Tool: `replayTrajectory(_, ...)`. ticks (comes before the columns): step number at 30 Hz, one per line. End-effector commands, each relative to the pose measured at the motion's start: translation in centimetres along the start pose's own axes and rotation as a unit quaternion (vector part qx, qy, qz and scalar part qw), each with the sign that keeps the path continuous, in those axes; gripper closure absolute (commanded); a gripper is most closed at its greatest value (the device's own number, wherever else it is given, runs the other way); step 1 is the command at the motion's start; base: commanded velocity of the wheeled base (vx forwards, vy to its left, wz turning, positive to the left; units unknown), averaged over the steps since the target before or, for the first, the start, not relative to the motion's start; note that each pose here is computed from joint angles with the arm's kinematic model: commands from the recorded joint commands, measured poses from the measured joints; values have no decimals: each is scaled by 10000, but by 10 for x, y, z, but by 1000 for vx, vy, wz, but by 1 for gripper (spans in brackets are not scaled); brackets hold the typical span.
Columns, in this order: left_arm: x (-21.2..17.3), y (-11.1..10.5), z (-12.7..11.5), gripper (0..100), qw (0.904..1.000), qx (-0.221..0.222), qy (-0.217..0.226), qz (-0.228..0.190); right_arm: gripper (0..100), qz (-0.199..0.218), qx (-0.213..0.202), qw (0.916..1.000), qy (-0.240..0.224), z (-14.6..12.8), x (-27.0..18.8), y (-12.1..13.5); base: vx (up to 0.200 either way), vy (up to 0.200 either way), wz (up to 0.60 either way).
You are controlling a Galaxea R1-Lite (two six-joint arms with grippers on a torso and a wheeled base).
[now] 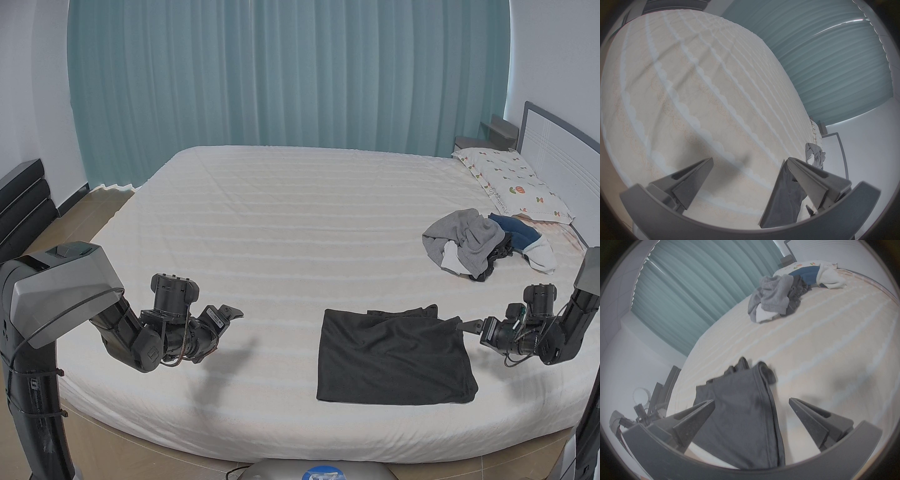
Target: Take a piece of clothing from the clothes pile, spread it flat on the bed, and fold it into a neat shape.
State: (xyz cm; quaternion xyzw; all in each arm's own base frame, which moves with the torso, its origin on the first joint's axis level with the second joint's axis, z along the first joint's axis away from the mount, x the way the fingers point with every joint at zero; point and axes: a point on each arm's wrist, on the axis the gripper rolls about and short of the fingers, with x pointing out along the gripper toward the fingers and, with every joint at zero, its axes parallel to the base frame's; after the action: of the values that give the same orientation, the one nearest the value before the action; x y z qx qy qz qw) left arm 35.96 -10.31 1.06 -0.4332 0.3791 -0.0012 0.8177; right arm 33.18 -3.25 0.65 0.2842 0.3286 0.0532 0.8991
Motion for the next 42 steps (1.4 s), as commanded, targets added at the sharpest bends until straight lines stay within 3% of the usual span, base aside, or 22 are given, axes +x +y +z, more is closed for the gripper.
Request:
replayTrajectory(1,0,0,0,0,10000,-2,-2,-1,0,-93,221,9997,97,4,54,-10,0,0,0)
replayTrajectory(6,0,0,0,0,10000,-3,2,5,0,-74,389,9991,150,8,67,-9,0,0,0)
replayTrajectory(7,0,0,0,0,10000,-3,2,5,100,-44,439,9988,191,8,68,-7,0,0,0)
replayTrajectory(14,0,1,0,0,10000,4,6,12,100,46,416,9991,40,16,75,0,0,0,0)
replayTrajectory(22,0,1,0,0,10000,4,6,12,100,29,857,9957,-348,37,77,-4,0,0,0)
replayTrajectory(39,0,1,0,0,10000,4,6,12,100,-171,1023,9939,-386,32,90,-21,0,0,0)
replayTrajectory(40,0,1,0,0,10000,4,6,12,0,-171,1023,9939,-386,32,90,-21,0,0,0)
replayTrajectory(42,0,1,0,0,10000,4,6,12,0,-137,1060,9936,-366,32,89,-20,0,0,0)
